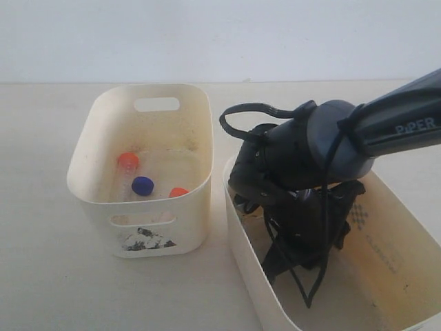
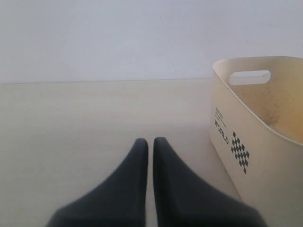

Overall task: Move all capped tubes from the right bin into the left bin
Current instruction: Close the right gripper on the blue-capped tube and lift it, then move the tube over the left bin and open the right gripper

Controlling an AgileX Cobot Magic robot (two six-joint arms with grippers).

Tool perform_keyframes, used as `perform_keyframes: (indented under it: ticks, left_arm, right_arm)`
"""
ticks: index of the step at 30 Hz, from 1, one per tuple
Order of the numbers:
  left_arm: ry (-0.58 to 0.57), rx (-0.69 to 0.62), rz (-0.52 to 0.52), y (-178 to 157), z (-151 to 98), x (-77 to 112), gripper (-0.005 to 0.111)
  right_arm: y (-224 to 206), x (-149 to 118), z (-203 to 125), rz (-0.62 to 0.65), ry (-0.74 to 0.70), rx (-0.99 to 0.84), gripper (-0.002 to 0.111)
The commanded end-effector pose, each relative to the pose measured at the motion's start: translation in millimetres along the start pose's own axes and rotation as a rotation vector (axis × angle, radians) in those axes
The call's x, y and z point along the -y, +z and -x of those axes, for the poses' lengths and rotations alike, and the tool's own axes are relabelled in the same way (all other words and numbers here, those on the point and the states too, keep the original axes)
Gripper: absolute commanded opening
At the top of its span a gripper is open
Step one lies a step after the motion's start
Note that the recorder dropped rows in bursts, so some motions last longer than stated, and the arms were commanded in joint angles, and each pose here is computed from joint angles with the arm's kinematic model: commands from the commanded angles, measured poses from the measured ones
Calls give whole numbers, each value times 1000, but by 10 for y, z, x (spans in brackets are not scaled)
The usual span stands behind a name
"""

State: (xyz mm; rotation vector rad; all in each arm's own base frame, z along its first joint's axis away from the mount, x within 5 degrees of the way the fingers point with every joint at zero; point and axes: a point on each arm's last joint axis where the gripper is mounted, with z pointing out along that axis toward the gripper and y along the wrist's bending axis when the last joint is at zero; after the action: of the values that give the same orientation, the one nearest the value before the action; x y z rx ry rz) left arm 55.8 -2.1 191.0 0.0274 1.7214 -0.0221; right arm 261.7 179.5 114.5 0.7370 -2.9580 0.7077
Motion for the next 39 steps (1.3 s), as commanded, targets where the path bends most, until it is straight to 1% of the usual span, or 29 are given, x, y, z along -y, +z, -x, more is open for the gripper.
perform_keyframes:
  ticks: [1,5,10,17,20,24,26,30,31,36,39]
  left_arm:
    - [-7,11,2,-5,15,-1,4]
    - [-7,11,2,-5,15,-1,4]
    - [-7,11,2,-5,15,-1,4]
    - [-7,11,2,-5,15,-1,4]
    - [-7,11,2,-5,15,-1,4]
    - [-7,11,2,-5,15,-1,4]
    - [-7,11,2,-5,15,-1,4]
    - [-7,11,2,-5,15,-1,4]
    - [-7,11,2,-5,15,-1,4]
    - [-7,11,2,-5,15,-1,4]
    - [-7,11,2,-5,15,-1,4]
  right_arm:
    - [124,-33,-48,0,-20,-58,0]
    - [-44,69,-64,-13,-10,-6,0]
    - [-456,283,-163,14,48,119,0]
    - [-1096,666,-509,58,155,313,0]
    - [-1369,826,-686,102,202,452,0]
    - [-1721,979,-907,221,263,689,0]
    - [-1916,1026,-994,316,293,846,0]
    - [-2316,1085,-1132,553,359,1172,0]
    - [-2388,1093,-1138,589,362,1239,0]
    - [-2549,1070,-1020,636,325,1444,0]
    - [-2574,988,-825,674,312,1537,0]
